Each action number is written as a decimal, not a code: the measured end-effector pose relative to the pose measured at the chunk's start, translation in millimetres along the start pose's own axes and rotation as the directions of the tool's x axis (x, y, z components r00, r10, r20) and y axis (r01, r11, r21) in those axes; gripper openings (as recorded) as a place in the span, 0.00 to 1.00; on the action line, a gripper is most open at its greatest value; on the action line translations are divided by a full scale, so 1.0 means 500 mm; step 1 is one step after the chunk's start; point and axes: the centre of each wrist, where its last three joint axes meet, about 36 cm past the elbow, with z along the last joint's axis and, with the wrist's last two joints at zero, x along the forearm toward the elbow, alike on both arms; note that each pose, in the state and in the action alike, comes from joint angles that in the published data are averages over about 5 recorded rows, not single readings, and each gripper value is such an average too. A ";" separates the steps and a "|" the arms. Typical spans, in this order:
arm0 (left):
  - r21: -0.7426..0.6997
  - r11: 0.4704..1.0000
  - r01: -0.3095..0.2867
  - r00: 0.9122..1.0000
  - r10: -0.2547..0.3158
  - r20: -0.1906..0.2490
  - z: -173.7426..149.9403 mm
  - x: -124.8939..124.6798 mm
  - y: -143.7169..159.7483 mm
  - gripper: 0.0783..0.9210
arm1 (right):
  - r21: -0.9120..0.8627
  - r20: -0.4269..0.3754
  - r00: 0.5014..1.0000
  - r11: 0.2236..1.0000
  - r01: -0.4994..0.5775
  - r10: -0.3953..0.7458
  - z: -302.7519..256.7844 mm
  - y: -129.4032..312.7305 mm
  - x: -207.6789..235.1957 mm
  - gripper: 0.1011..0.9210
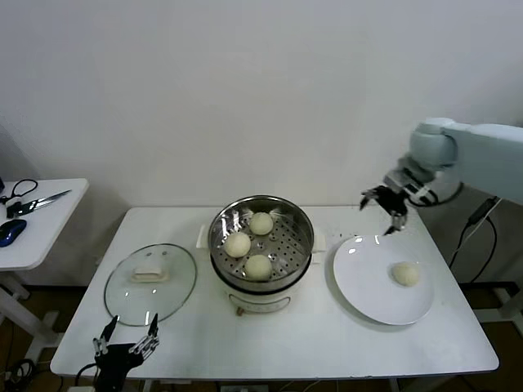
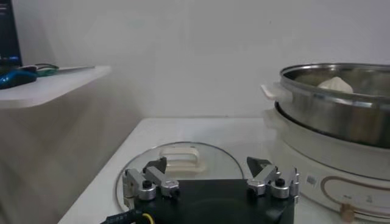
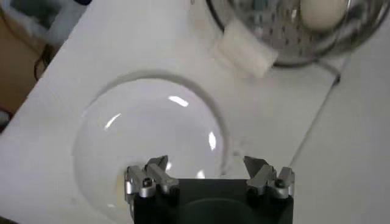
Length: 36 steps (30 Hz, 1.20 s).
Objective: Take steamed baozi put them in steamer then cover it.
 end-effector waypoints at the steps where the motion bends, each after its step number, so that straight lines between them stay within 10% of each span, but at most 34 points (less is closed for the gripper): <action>1: -0.001 1.000 -0.001 1.000 0.001 -0.001 0.001 0.000 0.000 0.88 | -0.034 -0.005 1.000 0.999 0.004 -0.004 0.016 0.013 -0.013 0.88; 36: -0.008 1.000 0.007 1.000 -0.007 -0.029 0.016 0.008 0.006 0.88 | -0.378 -0.071 0.991 0.923 0.078 -0.113 0.147 0.117 -0.335 0.88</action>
